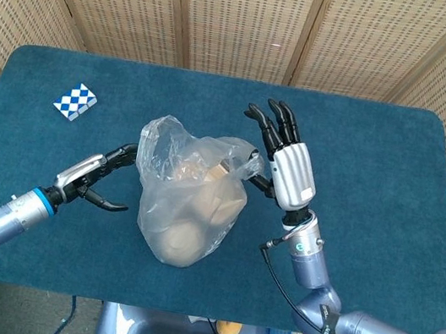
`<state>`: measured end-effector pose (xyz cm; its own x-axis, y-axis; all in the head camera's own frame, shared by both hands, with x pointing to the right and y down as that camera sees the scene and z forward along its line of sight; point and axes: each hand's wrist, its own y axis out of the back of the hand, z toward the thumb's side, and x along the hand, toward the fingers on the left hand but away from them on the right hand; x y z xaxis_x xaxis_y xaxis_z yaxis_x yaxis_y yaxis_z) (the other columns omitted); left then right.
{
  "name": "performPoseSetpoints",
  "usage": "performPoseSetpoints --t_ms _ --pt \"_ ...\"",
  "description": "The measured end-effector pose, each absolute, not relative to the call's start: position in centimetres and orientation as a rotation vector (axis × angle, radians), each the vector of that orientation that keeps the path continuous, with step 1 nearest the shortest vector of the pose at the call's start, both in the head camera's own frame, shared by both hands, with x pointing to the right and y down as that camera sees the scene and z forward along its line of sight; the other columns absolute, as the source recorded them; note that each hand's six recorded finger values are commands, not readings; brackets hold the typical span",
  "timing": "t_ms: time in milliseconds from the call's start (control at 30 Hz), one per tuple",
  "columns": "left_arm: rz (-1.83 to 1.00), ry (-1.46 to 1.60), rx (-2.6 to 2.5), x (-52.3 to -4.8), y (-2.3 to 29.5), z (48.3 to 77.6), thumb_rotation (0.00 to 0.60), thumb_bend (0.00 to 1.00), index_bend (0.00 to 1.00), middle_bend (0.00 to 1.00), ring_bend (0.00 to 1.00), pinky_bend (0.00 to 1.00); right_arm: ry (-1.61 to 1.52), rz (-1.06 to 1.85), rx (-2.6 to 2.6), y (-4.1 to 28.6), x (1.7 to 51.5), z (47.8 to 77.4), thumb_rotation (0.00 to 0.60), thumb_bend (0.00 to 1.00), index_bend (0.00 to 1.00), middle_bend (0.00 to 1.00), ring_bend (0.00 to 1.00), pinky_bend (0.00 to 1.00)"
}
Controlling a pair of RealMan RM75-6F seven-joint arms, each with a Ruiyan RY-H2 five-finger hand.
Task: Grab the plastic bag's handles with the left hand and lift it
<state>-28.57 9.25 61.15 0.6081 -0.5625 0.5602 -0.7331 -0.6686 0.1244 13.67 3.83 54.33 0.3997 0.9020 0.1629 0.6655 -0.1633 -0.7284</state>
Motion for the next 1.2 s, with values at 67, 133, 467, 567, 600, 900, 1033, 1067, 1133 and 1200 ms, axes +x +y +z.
performPoseSetpoints --t_ms 67,133,467,567,600,900,1033,1067,1133,1200 --pt "0.672 -1.020 2.482 -27.9 8.5 61.4 0.600 0.15 0.00 0.00 0.00 0.00 -1.339 0.391 -1.912 4.0 13.5 54.2 0.600 0.84 0.00 0.25 0.03 0.01" --pt "0.666 -0.991 2.482 -27.1 7.5 61.7 0.600 0.15 0.00 0.00 0.00 0.00 -1.338 0.382 -1.917 4.1 13.3 54.0 0.600 0.84 0.00 0.25 0.03 0.01" --pt "0.571 -0.908 2.348 -23.7 6.2 62.7 0.600 0.14 0.00 0.00 0.00 0.00 -1.345 0.382 -1.921 3.8 13.0 53.9 0.600 0.84 0.00 0.25 0.03 0.01" --pt "0.532 -0.907 2.294 -23.2 5.8 63.1 0.600 0.14 0.00 0.00 0.00 0.00 -1.342 0.379 -1.920 3.8 12.9 53.8 0.600 0.84 0.00 0.25 0.03 0.01" --pt "0.517 -0.909 2.276 -23.1 5.6 63.1 0.600 0.14 0.00 0.00 0.00 0.00 -1.340 0.379 -1.919 3.9 12.9 53.8 0.600 0.84 0.00 0.25 0.03 0.01" --pt "0.385 -0.943 2.232 -22.9 4.1 63.0 0.600 0.15 0.01 0.00 0.01 0.00 -1.333 0.380 -1.914 3.9 12.9 53.7 0.600 0.84 0.00 0.25 0.03 0.01" --pt "0.344 -0.899 2.245 -22.2 4.4 62.7 0.600 0.16 0.12 0.14 0.14 0.07 -1.333 0.385 -1.911 3.9 13.0 53.8 0.600 0.84 0.00 0.25 0.03 0.01" --pt "0.339 -0.876 2.256 -22.1 4.6 62.5 0.600 0.16 0.16 0.19 0.19 0.10 -1.334 0.386 -1.911 3.9 13.1 53.8 0.600 0.84 0.00 0.25 0.03 0.01" --pt "0.316 -0.811 2.276 -21.9 5.2 62.2 0.600 0.18 0.20 0.28 0.26 0.15 -1.338 0.387 -1.911 3.9 13.1 53.8 0.600 0.84 0.00 0.25 0.03 0.01" --pt "0.295 -0.740 2.287 -21.9 5.7 61.8 0.593 0.18 0.21 0.34 0.31 0.18 -1.341 0.388 -1.909 3.8 13.3 53.8 0.600 0.84 0.00 0.25 0.03 0.01"
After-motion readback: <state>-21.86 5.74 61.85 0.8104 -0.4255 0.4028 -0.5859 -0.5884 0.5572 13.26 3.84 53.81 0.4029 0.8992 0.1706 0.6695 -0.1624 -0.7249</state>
